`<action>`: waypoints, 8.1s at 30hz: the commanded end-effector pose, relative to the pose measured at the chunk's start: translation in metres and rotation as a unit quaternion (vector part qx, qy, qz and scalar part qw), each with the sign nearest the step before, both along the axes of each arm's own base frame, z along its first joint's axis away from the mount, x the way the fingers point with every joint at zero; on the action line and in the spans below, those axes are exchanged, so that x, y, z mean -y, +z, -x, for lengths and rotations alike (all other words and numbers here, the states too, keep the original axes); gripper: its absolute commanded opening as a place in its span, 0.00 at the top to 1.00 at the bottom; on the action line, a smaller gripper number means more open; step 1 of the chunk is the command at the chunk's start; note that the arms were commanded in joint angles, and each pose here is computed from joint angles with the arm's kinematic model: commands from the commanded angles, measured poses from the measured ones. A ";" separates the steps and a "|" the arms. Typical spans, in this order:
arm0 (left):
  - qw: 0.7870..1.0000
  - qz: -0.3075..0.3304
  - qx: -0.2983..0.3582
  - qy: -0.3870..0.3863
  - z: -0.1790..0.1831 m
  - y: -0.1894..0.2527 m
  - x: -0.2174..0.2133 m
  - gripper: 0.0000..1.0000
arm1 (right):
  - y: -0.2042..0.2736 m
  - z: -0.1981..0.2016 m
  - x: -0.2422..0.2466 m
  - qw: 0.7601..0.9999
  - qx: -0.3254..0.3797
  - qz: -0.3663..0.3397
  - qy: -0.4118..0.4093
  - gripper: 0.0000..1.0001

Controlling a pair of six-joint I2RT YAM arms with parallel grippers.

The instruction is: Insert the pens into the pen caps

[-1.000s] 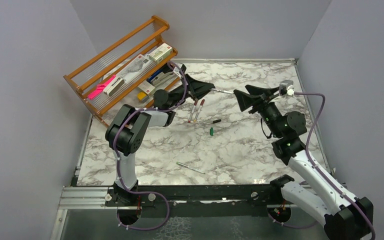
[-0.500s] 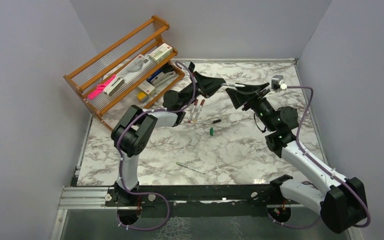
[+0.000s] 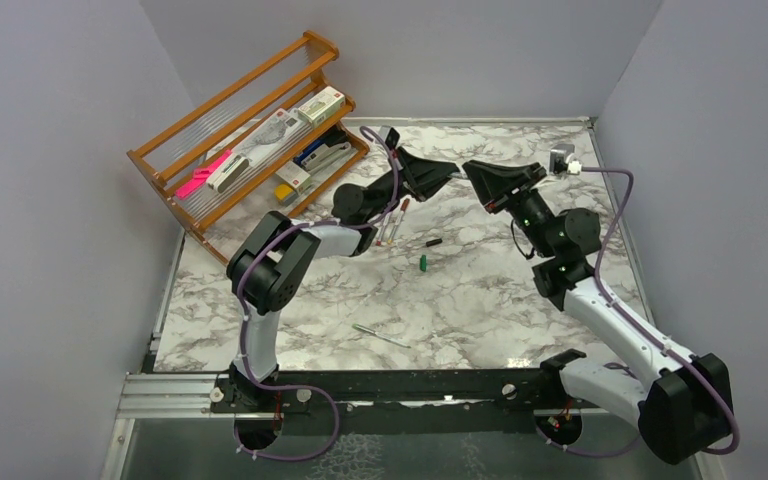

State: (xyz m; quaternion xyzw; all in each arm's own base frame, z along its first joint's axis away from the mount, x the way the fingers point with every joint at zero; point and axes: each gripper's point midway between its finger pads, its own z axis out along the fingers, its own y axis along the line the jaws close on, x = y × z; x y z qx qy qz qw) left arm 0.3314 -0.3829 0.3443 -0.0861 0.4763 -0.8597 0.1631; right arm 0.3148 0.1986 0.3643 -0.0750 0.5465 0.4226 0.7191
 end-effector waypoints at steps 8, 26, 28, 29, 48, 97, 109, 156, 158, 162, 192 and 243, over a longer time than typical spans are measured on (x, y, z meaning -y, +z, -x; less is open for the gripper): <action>0.903 -0.036 0.419 0.085 0.037 0.047 -0.046 0.52 | 0.022 -0.003 -0.004 0.992 -0.052 0.118 -0.003 0.99; 0.768 -0.122 0.623 -0.079 0.097 -0.017 -0.036 0.37 | -0.021 0.015 -0.039 0.942 -0.163 0.251 0.152 0.99; 0.773 -0.122 0.618 -0.081 0.093 -0.021 -0.033 0.37 | -0.022 0.017 -0.042 0.939 -0.165 0.253 0.166 0.99; 0.773 -0.122 0.617 -0.081 0.092 -0.021 -0.032 0.37 | -0.024 0.018 -0.043 0.938 -0.167 0.253 0.169 0.99; 0.784 -0.113 0.598 -0.121 0.098 -0.038 -0.009 1.00 | -0.038 0.018 -0.046 0.935 -0.172 0.250 0.182 0.99; 0.756 -0.522 0.289 0.271 -0.044 -0.154 -0.115 1.00 | -0.281 -0.081 -0.008 0.819 -0.507 0.164 -0.212 0.32; 0.757 -0.525 0.279 0.270 -0.044 -0.160 -0.116 1.00 | -0.313 -0.073 -0.024 0.728 -0.606 0.154 -0.282 0.46; 0.779 -0.515 0.265 0.238 -0.037 -0.169 -0.108 1.00 | -0.296 -0.052 0.001 0.759 -0.538 0.241 -0.277 0.48; 0.781 -0.513 0.265 0.236 -0.036 -0.169 -0.106 1.00 | -0.295 -0.055 -0.003 0.776 -0.515 0.262 -0.253 0.77; 0.784 -0.512 0.263 0.232 -0.036 -0.170 -0.105 1.00 | -0.295 -0.063 -0.013 0.793 -0.488 0.289 -0.223 0.99; 0.793 -0.505 0.260 0.220 -0.032 -0.171 -0.101 1.00 | -0.341 -0.041 0.007 0.750 -0.519 0.343 -0.225 0.99; 0.815 -0.430 0.350 0.168 0.004 -0.151 -0.075 1.00 | -0.319 -0.008 -0.022 0.800 -0.426 0.420 -0.044 0.49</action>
